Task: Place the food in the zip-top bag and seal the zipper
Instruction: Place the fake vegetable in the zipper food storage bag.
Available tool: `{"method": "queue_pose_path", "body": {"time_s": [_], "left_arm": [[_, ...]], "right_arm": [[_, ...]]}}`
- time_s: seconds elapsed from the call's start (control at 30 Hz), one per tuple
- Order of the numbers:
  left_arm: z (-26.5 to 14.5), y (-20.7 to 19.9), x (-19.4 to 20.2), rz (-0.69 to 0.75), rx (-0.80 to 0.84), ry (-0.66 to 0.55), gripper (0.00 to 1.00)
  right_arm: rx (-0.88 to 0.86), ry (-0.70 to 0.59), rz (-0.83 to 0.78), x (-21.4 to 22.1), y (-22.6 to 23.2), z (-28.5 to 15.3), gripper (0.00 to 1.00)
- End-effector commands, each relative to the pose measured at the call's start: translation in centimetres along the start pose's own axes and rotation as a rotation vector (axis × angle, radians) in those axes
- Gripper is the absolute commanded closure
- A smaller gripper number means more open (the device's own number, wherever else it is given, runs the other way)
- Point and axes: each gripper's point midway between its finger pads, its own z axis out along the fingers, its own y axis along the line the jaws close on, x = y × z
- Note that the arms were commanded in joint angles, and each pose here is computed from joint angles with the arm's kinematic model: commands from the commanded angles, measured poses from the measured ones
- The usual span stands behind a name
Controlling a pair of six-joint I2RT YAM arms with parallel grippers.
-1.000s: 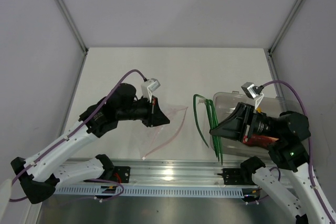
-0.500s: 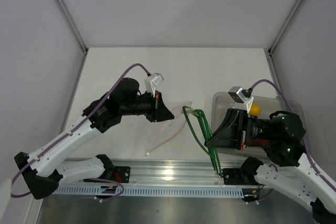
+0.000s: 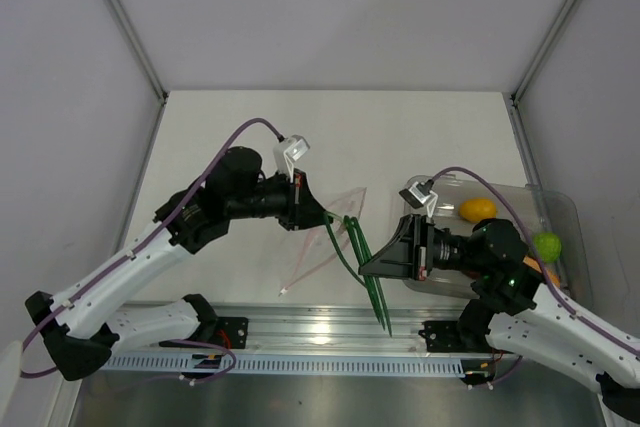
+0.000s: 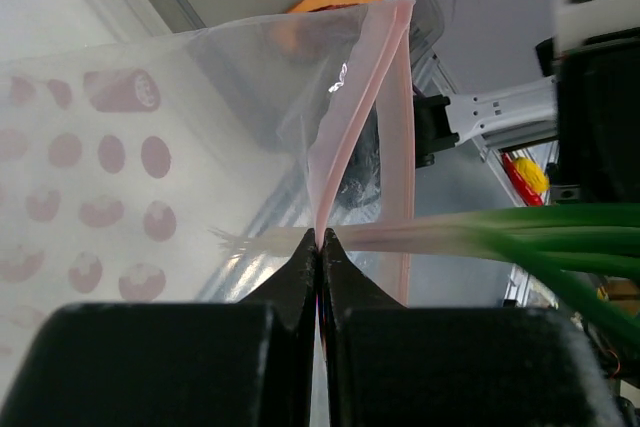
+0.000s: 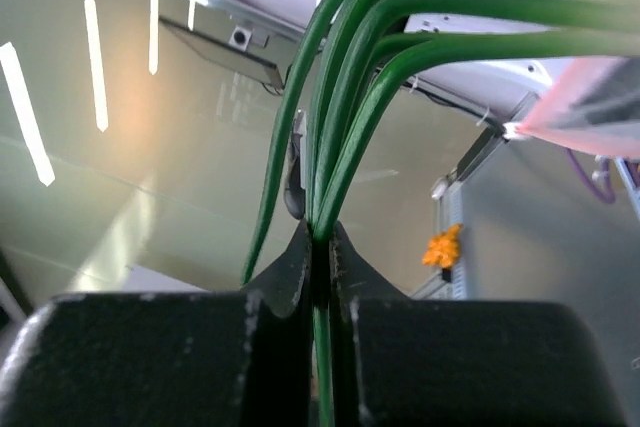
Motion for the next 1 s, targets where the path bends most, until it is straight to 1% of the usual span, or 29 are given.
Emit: {"method": "queue_pose_path", "body": {"time_s": [0.0, 0.13, 0.23, 0.3, 0.4, 0.43, 0.47, 0.5, 0.57, 0.6, 0.67, 0.7, 0.77, 0.8, 0.87, 0.9, 0.97], "left_arm": [[-1.3, -1.9, -2.4, 0.027, 0.044, -0.11, 0.99], [-1.5, -1.9, -2.8, 0.023, 0.039, -0.148, 0.99], [-1.8, -1.9, -3.1, 0.025, 0.038, -0.175, 0.99], [-1.7, -1.6, -2.7, 0.019, 0.04, -0.176, 0.99], [-1.7, -1.6, -2.4, 0.023, 0.053, -0.184, 0.99], [-1.7, -1.5, -2.4, 0.022, 0.051, -0.189, 0.99], [-1.6, -1.4, -2.3, 0.021, 0.048, -0.188, 1.0], [-1.6, -1.3, -2.1, 0.021, 0.042, -0.186, 0.99], [-1.6, -1.1, -2.2, 0.023, 0.035, -0.196, 0.99], [-1.7, -1.3, -2.4, 0.022, 0.04, -0.207, 0.99], [-1.5, -1.1, -2.2, 0.015, 0.04, -0.214, 0.99], [-1.4, -1.2, -2.2, 0.008, 0.047, -0.219, 0.99], [-1.4, -1.5, -2.5, 0.003, 0.058, -0.227, 0.99], [-1.3, -1.6, -2.6, 0.001, 0.057, -0.229, 0.99], [-1.4, -1.7, -2.8, -0.004, 0.051, -0.235, 0.99], [-1.4, -1.5, -3.0, -0.012, 0.036, -0.242, 0.99], [-1.7, -1.4, -3.3, -0.018, 0.019, -0.252, 0.99]], "right_arm": [[-0.013, -0.093, 0.108, -1.5, -0.6, 0.5, 1.0], [0.033, -0.137, 0.233, -1.9, -2.9, 0.5, 1.0], [0.018, -0.184, 0.315, -2.6, -3.8, 0.3, 1.0], [0.01, -0.224, 0.369, -3.5, -4.1, 0.1, 1.0], [-0.009, -0.265, 0.405, -4.7, -4.0, 0.3, 1.0], [-0.017, -0.268, 0.408, -5.0, -3.7, 0.4, 0.98], [-0.019, -0.273, 0.415, -5.2, -3.6, 0.5, 0.95], [-0.022, -0.277, 0.43, -5.4, -3.3, 0.6, 0.89], [-0.035, -0.287, 0.433, -6.0, -2.5, 1.0, 0.82], [-0.03, -0.294, 0.435, -6.2, -2.4, 1.1, 0.77], [-0.033, -0.315, 0.43, -6.9, -1.7, 1.3, 0.68], [-0.03, -0.33, 0.433, -7.3, -1.6, 1.4, 0.55], [-0.041, -0.336, 0.419, -7.9, -0.7, 1.8, 0.48], [-0.048, -0.337, 0.41, -8.1, -0.2, 1.9, 0.38], [-0.041, -0.334, 0.388, -8.5, 0.2, 2.4, 0.3], [-0.044, -0.334, 0.378, -8.8, 1.2, 2.5, 0.26], [-0.033, -0.342, 0.358, -9.2, 1.6, 2.7, 0.26]]}}
